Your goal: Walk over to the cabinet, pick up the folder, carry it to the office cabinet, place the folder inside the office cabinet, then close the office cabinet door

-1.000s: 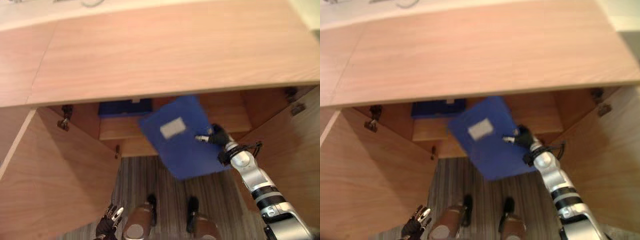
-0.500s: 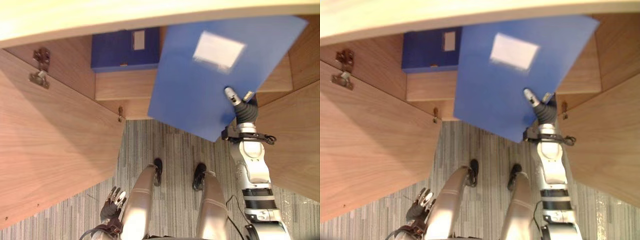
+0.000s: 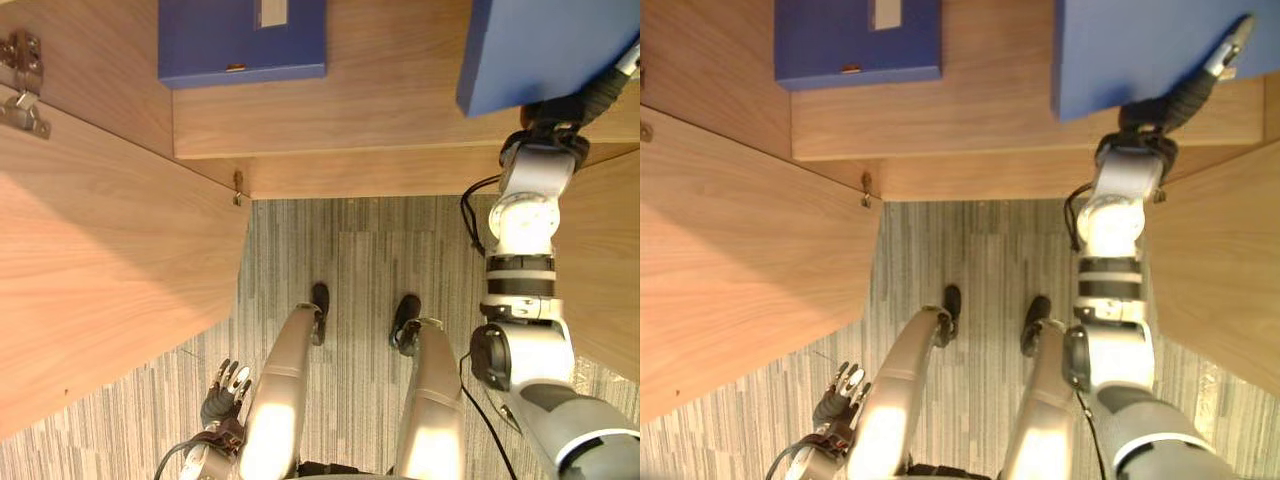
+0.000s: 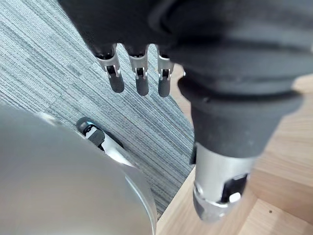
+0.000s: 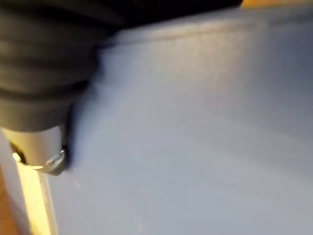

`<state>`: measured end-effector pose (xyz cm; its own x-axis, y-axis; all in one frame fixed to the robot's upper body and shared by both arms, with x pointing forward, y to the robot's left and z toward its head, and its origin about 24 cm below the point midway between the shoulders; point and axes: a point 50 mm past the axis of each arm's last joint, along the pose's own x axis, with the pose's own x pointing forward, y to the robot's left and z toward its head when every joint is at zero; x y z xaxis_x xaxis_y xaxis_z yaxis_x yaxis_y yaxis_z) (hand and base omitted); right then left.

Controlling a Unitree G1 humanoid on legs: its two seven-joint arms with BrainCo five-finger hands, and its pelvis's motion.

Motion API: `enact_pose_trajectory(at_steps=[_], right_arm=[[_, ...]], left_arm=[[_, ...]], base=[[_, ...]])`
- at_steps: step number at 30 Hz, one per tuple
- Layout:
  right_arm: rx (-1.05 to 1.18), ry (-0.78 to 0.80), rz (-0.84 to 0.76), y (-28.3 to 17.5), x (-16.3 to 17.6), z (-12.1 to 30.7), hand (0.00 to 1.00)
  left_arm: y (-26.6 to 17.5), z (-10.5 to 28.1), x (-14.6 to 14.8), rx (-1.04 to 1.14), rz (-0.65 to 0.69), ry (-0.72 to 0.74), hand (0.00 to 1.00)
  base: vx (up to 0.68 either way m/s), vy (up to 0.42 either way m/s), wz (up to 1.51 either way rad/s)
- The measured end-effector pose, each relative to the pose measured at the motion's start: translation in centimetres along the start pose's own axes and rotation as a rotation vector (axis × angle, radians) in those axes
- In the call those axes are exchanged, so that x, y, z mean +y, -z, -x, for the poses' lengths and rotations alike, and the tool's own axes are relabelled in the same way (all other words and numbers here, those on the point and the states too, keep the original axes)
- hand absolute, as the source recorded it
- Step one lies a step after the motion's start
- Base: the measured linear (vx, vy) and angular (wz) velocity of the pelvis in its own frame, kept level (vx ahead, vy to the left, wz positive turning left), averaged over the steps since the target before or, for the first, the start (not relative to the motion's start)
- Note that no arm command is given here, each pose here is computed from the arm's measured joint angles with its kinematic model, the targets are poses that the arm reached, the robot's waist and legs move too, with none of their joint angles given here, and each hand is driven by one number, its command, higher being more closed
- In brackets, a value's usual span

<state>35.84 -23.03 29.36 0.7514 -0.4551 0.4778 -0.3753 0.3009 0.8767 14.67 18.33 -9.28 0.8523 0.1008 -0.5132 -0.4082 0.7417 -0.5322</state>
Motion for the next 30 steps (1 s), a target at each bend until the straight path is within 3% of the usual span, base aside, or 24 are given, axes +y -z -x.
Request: enact_pose_trajectory(at_steps=[3, 8, 17, 29, 30], right_arm=[[-0.036, 0.043, -0.073, -0.5, 1.0, -1.5, 1.0], [-0.025, 0.077, -0.047, -0.9, 2.4, -3.6, 1.0], [0.028, 0.208, 0.001, -1.2, 1.6, -4.9, 1.0], [-0.009, 0.186, 0.038, -2.7, 3.2, -5.7, 1.0], [-0.008, 0.187, 0.036, -2.7, 3.4, -5.7, 0.0]], left_arm=[[0.0, -0.1, 0.0, 0.003, 0.008, -0.012, 0.0], [0.1, -0.2, 0.2, 0.005, 0.028, -0.046, 0.0], [-0.4, -0.9, -0.4, -0.024, 0.047, -0.089, 0.0], [-0.3, -0.9, -0.3, -0.027, 0.088, -0.137, 0.0], [-0.3, -0.9, -0.3, -0.027, 0.092, -0.14, 0.0]], base=[[0.01, 0.005, 0.3], [0.03, 0.002, 0.12], [-0.01, -0.008, 0.16], [-0.01, -0.005, 0.08], [-0.01, -0.024, 0.11]])
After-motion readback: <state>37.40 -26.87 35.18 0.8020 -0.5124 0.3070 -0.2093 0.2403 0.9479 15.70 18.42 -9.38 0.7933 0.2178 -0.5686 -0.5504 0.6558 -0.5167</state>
